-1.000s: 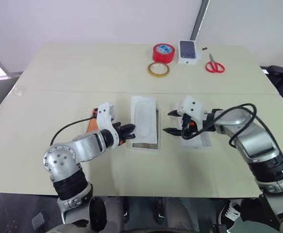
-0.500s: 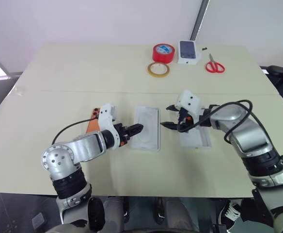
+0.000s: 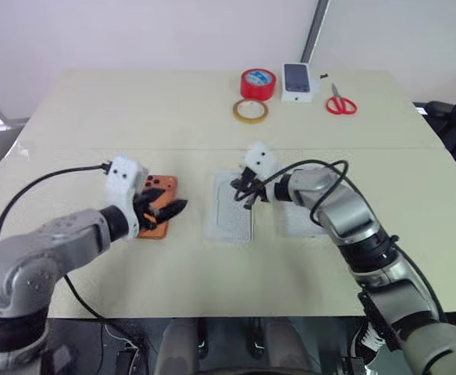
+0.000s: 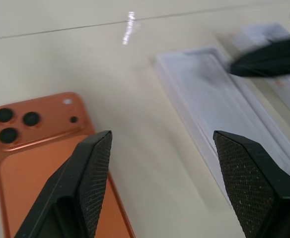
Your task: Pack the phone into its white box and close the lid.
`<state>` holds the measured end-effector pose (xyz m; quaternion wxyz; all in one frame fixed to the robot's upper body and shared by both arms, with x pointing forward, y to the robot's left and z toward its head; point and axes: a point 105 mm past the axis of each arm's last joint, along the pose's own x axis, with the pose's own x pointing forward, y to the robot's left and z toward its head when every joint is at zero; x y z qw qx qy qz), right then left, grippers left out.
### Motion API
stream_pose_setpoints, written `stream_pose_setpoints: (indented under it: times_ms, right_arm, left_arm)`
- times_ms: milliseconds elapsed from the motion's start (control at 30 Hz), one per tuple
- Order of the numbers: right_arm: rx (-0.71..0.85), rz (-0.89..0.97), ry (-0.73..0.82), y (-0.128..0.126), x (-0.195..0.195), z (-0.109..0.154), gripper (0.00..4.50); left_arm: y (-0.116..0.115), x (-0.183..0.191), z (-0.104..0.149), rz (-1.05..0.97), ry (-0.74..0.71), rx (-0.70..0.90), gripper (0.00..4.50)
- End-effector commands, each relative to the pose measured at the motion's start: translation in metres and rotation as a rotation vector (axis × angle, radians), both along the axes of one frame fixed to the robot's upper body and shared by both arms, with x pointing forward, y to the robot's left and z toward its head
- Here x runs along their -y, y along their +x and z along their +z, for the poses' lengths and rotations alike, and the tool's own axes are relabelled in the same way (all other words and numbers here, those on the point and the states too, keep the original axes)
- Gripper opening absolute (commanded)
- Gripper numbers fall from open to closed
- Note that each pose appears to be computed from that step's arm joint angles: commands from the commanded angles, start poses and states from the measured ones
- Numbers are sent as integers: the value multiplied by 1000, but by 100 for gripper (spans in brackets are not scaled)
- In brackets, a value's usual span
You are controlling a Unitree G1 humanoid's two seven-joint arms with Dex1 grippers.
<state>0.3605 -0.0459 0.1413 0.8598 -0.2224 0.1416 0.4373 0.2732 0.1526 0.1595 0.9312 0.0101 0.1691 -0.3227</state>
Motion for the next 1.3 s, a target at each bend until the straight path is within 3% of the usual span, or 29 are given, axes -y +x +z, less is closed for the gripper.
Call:
stream_pose_setpoints:
  times_ms: [33, 300, 700, 900, 967, 1033, 1167, 1300]
  right_arm:
    - [51, -38, -28, 11, -9, 2, 3]
    - [108, -119, -103, 25, -4, -9, 3]
    - [184, -69, -194, 17, 6, -1, 3]
    - [185, 28, -33, 3, -25, 23, 3]
    - [168, 61, 7, -3, -38, 27, 0]
    - [139, 99, 18, -10, -56, 24, 0]
    - [102, 204, -25, -24, -86, 10, 0]
    - [52, 226, -69, -26, -103, -7, 0]
  left_arm:
    - [-11, -5, 4, -108, 63, 81, 342]
    - [-26, -27, -10, -137, 113, 59, 342]
    - [-28, -43, -17, -62, 107, 46, 342]
    - [-10, -68, -16, 143, 8, 16, 342]
    - [-1, -90, -22, 279, 8, -25, 394]
    - [4, -106, -31, 378, 32, -78, 449]
    - [12, -120, -40, 509, -14, -185, 449]
    - [21, -111, -45, 501, -74, -260, 449]
